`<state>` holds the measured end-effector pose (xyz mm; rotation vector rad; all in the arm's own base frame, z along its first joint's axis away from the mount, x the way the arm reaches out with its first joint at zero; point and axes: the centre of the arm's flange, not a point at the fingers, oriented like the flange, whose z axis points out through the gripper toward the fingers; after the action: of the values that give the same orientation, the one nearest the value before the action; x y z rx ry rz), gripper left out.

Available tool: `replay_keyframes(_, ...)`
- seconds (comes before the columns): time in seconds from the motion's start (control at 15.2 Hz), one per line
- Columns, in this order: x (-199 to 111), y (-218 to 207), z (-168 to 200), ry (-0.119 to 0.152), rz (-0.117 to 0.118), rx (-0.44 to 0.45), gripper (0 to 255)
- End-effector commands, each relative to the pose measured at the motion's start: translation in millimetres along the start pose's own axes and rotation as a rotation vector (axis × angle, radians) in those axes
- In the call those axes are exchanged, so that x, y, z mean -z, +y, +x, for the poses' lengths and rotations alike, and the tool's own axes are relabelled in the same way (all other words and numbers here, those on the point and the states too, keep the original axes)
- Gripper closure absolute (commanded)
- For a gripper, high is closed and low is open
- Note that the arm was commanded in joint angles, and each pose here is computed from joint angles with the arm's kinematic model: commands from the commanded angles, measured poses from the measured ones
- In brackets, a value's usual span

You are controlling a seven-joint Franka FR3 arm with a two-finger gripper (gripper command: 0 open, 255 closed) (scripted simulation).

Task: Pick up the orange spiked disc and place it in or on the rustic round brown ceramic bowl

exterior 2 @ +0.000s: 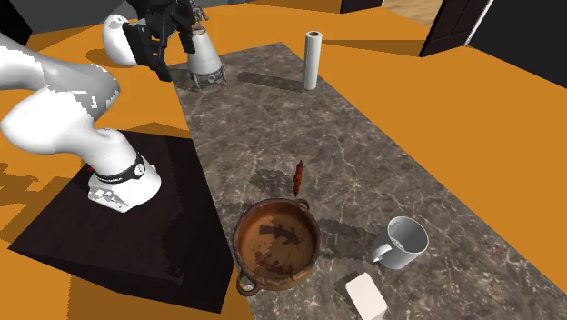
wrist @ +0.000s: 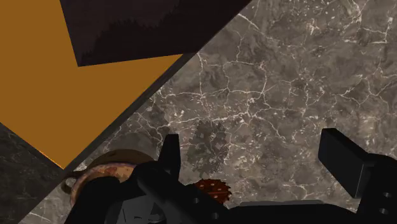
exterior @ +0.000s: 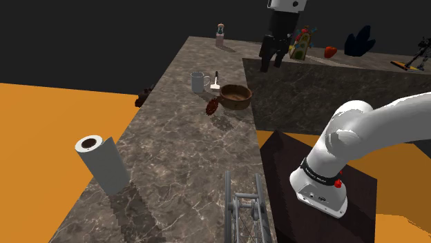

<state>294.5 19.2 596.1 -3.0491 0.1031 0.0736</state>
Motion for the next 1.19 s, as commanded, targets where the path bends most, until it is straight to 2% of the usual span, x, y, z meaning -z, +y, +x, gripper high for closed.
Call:
replay_keyframes(0.0, 0, 0, 0, 0.0, 0.0, 0.0, 0)
replay_keyframes(0.59, -75, -24, 88, 0.018, -0.041, -0.364, 0)
replay_keyframes(1.12, -141, -15, 170, 0.034, -0.078, -0.687, 0)
